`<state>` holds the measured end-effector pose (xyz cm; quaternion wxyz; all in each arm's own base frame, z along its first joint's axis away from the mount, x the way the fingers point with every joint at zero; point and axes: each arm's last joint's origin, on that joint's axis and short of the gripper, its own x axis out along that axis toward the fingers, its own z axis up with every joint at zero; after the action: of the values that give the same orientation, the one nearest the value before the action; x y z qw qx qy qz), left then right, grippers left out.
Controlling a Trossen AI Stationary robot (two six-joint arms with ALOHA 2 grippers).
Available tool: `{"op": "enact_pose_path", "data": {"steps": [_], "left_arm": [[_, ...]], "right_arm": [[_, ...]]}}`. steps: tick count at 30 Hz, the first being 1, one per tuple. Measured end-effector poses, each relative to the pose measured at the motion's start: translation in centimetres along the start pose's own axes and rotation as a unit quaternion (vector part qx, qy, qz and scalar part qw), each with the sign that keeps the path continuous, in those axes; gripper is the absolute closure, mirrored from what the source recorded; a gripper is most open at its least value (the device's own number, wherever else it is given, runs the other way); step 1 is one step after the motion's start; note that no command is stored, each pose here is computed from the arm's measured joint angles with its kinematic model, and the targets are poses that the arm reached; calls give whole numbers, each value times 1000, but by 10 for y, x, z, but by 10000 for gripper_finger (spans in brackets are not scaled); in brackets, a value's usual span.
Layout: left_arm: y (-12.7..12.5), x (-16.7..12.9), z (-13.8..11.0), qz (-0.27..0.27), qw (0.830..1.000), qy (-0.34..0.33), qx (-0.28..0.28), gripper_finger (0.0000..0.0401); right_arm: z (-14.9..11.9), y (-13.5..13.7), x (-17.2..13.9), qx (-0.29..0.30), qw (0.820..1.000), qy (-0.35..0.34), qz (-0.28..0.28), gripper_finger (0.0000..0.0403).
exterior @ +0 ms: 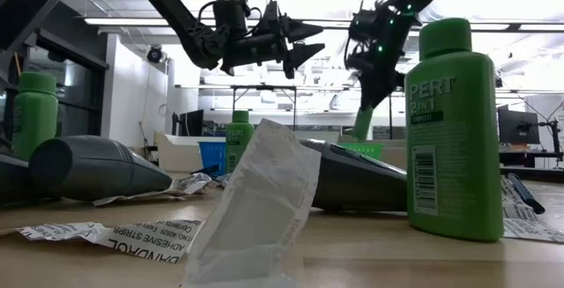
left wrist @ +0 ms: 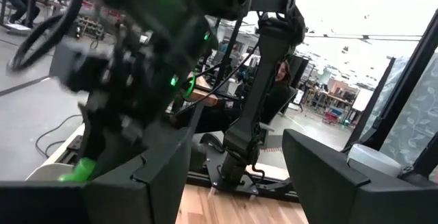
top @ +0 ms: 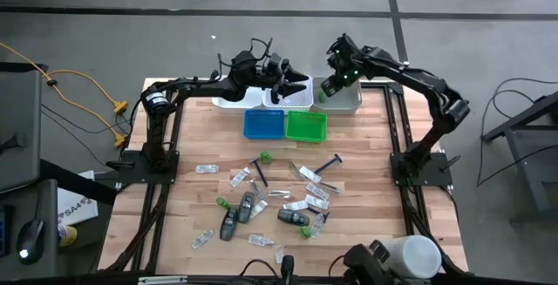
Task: Pick & Place Travel size toiletries
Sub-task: Put the green shampoo bottle into the gray bin
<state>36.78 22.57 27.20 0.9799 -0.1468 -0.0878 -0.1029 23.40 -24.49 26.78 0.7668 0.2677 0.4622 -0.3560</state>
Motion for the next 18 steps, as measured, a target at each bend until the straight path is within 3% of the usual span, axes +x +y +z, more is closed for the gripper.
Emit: {"op": "enact_pose_path", "data": {"steps": [5, 18], "left_arm": [[0, 0, 0, 0, 1000, 1, -1, 171], [0, 0, 0, -6, 1000, 4, -2, 171]], "right_arm": [[-3, -4, 25, 19, 998, 48, -43, 308], [-4, -15, 57, 39, 994, 84, -58, 304]]}}
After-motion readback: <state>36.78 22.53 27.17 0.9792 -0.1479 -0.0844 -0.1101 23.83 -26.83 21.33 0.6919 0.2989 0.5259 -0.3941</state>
